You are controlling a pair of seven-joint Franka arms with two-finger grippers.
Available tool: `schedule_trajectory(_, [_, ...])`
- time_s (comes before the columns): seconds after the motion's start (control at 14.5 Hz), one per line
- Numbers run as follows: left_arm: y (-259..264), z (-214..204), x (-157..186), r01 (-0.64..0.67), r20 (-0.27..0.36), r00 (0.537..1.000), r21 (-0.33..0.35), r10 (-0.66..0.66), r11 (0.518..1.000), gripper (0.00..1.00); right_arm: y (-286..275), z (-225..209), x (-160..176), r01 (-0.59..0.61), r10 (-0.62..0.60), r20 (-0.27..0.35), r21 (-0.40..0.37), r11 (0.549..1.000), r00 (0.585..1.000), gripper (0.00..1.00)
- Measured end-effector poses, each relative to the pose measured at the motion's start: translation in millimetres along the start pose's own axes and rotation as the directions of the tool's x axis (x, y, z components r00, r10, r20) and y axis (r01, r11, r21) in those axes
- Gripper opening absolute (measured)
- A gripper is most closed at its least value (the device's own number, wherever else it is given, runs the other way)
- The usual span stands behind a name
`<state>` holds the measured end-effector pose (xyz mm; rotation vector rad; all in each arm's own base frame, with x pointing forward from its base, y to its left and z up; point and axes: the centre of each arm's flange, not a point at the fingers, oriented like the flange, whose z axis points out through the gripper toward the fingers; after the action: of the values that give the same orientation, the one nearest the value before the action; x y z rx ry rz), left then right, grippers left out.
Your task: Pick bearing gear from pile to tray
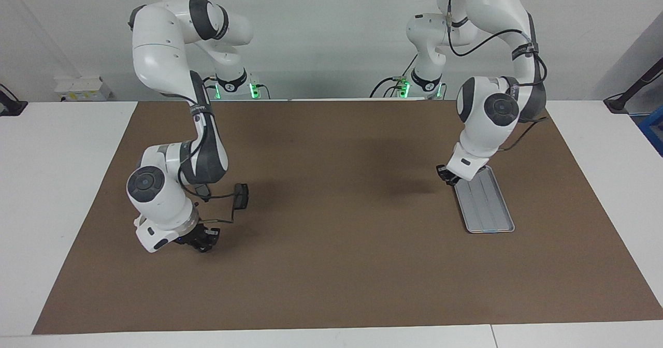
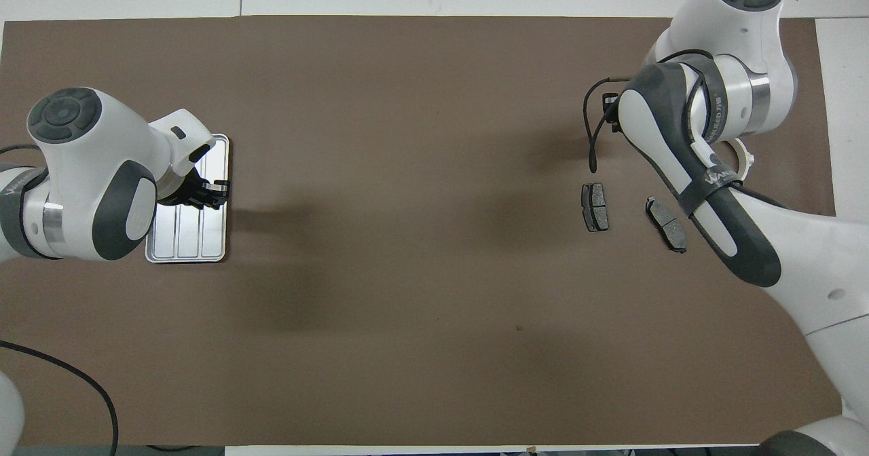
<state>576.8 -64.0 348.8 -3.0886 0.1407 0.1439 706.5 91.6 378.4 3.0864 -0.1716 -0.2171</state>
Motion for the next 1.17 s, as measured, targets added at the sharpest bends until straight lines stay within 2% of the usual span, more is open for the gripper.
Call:
schedule_trajectory(0.14, [-17.4,19.3,-11.4,-0.034,-0.009,0.999,-0.004,0.034,0.999,0.24,-73.4,-46.9,-38.8,-0.116,0.116,0.023,0.012,0.993,0.993,0.35])
schedule_trajectory(0.28, [-49.8,32.7,-26.4,-0.063,-0.002,0.998,-0.01,0.063,0.998,0.24,-162.2,-73.0,-84.6,-0.249,0.249,0.01,0.029,0.968,0.969,0.35])
schedule_trajectory(0.48, [-75.1,33.6,-37.4,-0.07,-0.003,0.998,-0.013,0.07,0.997,0.24,-281.9,-74.0,-148.8,-0.397,0.403,-0.037,0.102,0.912,0.915,0.35])
schedule_trajectory(0.62, [-70.7,34.7,-39.8,-0.078,-0.002,0.997,-0.013,0.077,0.997,0.24,-336.8,-50.0,-176.6,-0.435,0.444,-0.043,0.141,0.889,0.895,0.35])
schedule_trajectory(0.76, [-65.1,37.3,-40.8,-0.07,-0.004,0.998,-0.017,0.07,0.997,0.24,-374.6,3.3,-181.6,-0.457,0.474,-0.073,0.171,0.873,0.878,0.35])
schedule_trajectory(0.97, [-60.9,42.9,-41.3,-0.04,-0.038,0.999,-0.031,0.039,0.999,0.24,-386.3,79.2,-166.8,-0.459,0.477,-0.092,0.165,0.873,0.874,0.35])
schedule_trajectory(1.03, [-60.3,45.3,-42.2,-0.031,-0.047,0.998,-0.04,0.029,0.999,0.24,-385.3,93.0,-162.8,-0.46,0.477,-0.095,0.154,0.874,0.874,0.35])
schedule_trajectory(1.17, [-59.6,48.3,-43.8,-0.014,-0.054,0.999,-0.053,0.011,0.999,0.24,-385.0,92.4,-162.0,-0.46,0.477,-0.097,0.154,0.875,0.874,0.35])
